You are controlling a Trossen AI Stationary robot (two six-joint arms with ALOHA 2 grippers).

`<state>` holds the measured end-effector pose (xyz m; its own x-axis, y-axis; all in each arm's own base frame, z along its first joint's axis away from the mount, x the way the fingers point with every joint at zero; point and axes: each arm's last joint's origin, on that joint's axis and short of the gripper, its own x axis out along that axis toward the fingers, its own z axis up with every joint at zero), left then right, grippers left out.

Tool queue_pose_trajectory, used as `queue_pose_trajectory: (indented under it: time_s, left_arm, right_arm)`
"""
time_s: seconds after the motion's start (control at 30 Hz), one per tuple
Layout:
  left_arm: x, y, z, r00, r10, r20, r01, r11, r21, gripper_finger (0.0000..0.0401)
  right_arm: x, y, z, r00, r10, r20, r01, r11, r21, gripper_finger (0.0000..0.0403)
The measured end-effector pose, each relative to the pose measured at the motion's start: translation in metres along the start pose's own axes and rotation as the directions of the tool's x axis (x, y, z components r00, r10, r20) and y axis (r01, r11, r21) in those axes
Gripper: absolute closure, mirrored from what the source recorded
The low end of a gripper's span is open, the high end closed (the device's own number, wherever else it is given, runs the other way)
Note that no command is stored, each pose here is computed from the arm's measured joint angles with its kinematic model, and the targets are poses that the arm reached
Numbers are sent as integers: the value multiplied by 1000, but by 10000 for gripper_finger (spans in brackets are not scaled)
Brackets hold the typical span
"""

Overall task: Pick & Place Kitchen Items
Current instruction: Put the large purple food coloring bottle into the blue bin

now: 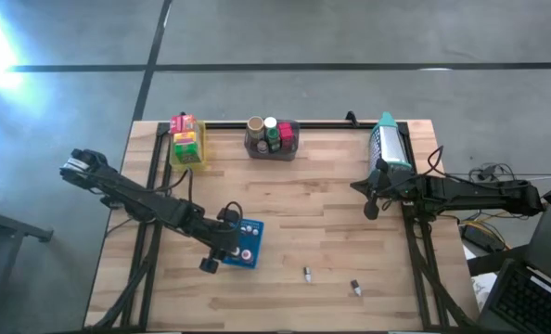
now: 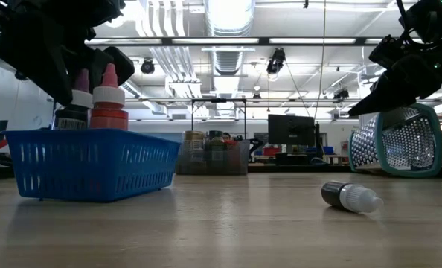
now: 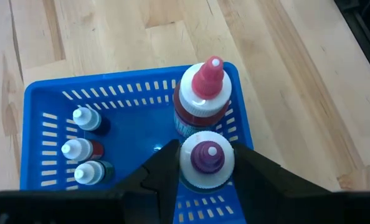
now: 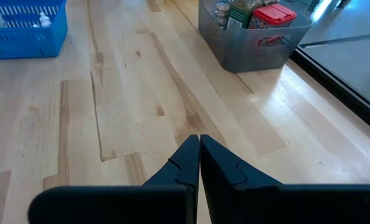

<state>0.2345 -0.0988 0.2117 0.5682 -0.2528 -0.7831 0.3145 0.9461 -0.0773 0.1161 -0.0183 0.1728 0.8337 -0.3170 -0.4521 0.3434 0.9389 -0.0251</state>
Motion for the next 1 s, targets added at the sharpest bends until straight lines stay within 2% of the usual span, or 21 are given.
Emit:
queue_pose_trajectory:
  time_s: [0.27, 0.63, 1.0]
  left_arm:
    - [-1, 0, 0, 1000, 0, 1, 0, 1000, -2, 260]
    - [-1, 0, -1, 1000, -1, -9, 1, 1000, -14, 187]
    - [-1, 0, -1, 1000, 0, -7, 0, 1000, -14, 185]
  right_arm:
    - [0, 0, 0, 1000, 0, 0, 0, 1000, 0, 394]
    - [0, 0, 0, 1000, 0, 0, 0, 1000, 0, 394]
    - [0, 0, 0, 1000, 0, -1, 0, 1000, -1, 394]
